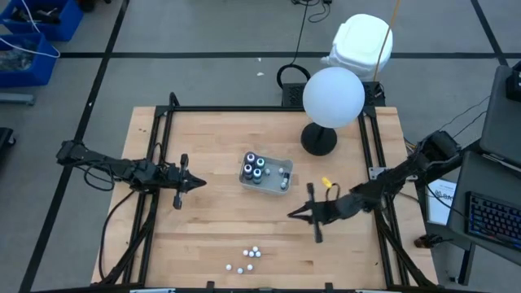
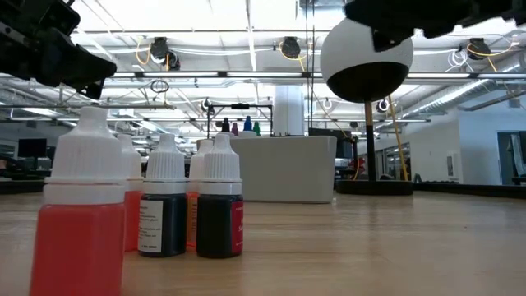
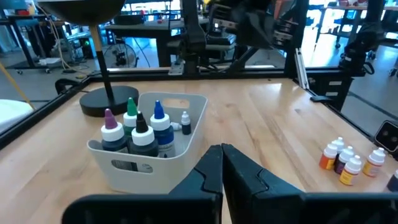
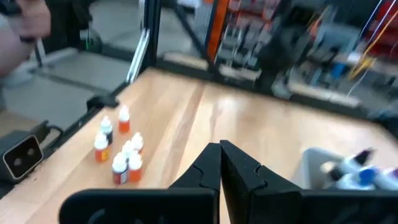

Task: Pick & Place food coloring
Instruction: Put the small red food coloring bottle into the gray bin

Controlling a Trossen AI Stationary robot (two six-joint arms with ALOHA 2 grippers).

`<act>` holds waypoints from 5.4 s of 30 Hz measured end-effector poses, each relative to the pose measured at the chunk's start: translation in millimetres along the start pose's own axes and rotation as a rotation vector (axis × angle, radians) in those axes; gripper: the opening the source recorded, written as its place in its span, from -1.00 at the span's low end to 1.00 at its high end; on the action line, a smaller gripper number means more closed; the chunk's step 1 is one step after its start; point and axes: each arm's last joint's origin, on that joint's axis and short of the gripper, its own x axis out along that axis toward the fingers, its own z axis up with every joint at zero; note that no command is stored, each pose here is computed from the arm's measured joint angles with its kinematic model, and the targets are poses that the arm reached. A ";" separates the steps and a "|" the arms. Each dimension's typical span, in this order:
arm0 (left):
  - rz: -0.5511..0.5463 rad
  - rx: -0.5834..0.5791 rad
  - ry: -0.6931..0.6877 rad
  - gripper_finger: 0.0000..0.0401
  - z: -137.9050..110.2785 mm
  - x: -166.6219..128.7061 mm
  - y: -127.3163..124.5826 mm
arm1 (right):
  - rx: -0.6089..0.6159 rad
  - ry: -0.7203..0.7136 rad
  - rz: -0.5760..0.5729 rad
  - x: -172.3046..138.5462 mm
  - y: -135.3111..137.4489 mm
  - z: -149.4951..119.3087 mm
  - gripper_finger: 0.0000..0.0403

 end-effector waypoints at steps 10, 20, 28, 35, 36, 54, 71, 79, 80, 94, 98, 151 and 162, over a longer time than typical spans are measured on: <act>-0.002 0.041 0.002 -0.95 -0.2 0.0 0.0 | 0.017 0.172 0.046 78.2 48.8 21.6 -0.95; -0.002 0.080 0.002 -0.95 -0.2 0.0 -0.1 | 0.095 0.214 0.059 118.7 103.5 0.7 -0.44; -0.002 0.055 0.001 -0.95 -0.2 0.0 -0.1 | 0.003 0.217 -0.044 126.5 115.4 -15.5 -0.20; -0.002 0.064 0.002 -0.95 -0.3 0.0 -0.1 | 0.040 0.202 -0.032 127.1 115.4 -13.2 -0.18; -0.002 0.064 0.002 -0.95 -0.3 0.0 0.0 | 0.055 0.197 -0.053 127.4 115.2 -11.9 -0.19; -0.002 0.051 0.013 -0.95 -1.5 0.1 0.0 | 0.033 0.225 -0.236 141.6 176.9 7.2 -0.22; -0.018 0.055 0.027 -0.95 -2.9 0.1 -0.5 | 0.227 0.303 -0.380 141.3 166.7 -15.6 -0.22; -0.018 0.055 0.027 -0.95 -2.9 0.1 -0.5 | 0.291 0.315 -0.385 142.0 163.2 -23.4 -0.22; -0.018 0.055 0.027 -0.95 -2.9 0.1 -0.5 | 0.298 0.317 -0.380 142.5 162.8 -23.4 -0.22; -0.018 0.059 0.044 -0.95 -4.6 0.0 -0.4 | 0.362 0.359 -0.390 153.5 154.3 -40.7 -0.22; -0.018 0.060 0.046 -0.95 -4.8 0.0 -0.4 | 0.362 0.358 -0.387 153.7 154.4 -40.4 -0.22; -0.017 0.067 0.054 -0.95 -5.4 0.0 -0.3 | 0.222 0.415 -0.449 116.5 128.3 8.2 -0.71; -0.017 0.067 0.053 -0.95 -5.4 -0.1 -0.3 | 0.118 0.480 -0.550 100.8 64.5 52.9 -0.71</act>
